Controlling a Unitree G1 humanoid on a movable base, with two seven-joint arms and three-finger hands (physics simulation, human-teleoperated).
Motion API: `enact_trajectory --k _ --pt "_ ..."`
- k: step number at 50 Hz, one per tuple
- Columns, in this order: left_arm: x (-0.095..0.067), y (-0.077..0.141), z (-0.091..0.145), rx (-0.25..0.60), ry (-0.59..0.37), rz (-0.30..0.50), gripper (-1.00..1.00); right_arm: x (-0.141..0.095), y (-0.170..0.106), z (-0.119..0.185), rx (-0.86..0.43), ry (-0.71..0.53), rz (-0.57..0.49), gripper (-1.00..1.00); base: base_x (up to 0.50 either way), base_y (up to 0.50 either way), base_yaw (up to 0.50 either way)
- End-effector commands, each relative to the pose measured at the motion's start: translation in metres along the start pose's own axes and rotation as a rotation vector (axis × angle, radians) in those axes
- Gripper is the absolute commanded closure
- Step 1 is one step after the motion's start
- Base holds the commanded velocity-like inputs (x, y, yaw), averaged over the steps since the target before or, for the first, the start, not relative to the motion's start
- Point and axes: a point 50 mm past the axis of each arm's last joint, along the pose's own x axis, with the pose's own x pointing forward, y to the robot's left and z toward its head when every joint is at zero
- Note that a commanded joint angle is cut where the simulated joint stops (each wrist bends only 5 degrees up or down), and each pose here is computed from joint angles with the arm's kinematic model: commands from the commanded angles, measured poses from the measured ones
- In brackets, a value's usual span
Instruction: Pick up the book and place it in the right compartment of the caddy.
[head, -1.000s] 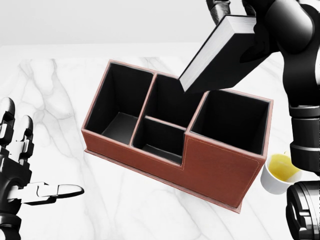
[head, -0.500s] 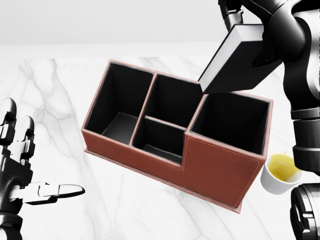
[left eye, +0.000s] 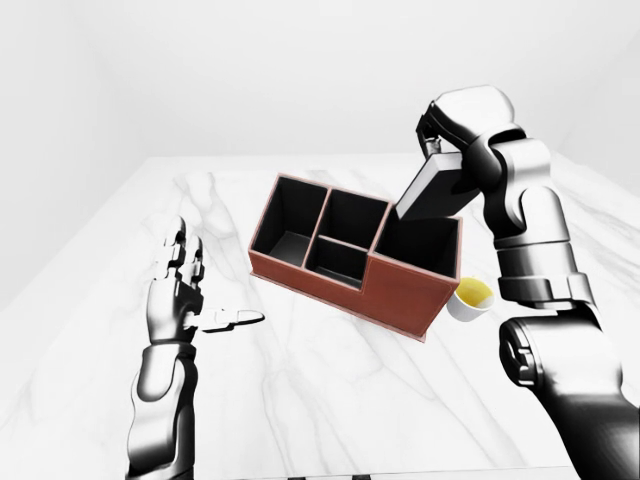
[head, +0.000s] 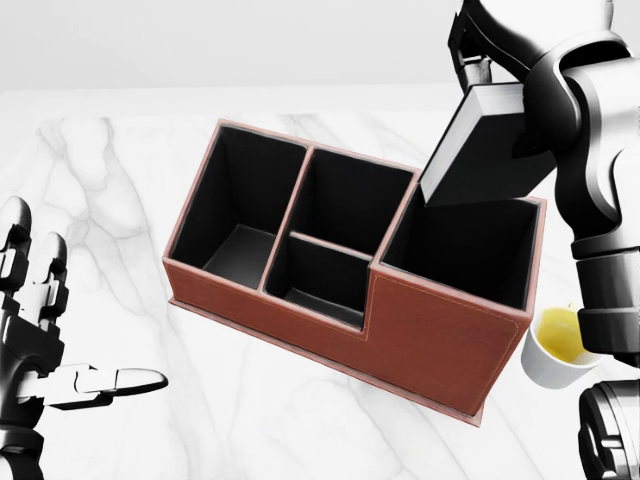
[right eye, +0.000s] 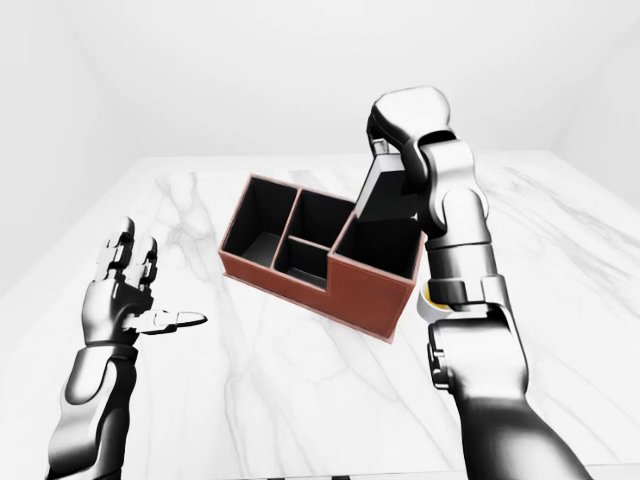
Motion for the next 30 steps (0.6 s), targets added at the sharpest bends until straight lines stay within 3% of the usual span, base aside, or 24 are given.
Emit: enact_trajectory --k 1,30 --pt "0.000 0.001 -0.001 0.001 0.002 0.002 -1.00 -0.001 0.008 -0.002 -0.029 0.019 -0.012 1.00 0.00 0.00 0.00" --pt "-0.001 0.003 -0.003 -0.004 0.004 0.007 -1.00 -0.001 0.031 0.011 -0.042 -0.004 0.043 1.00 0.00 0.00 0.00"
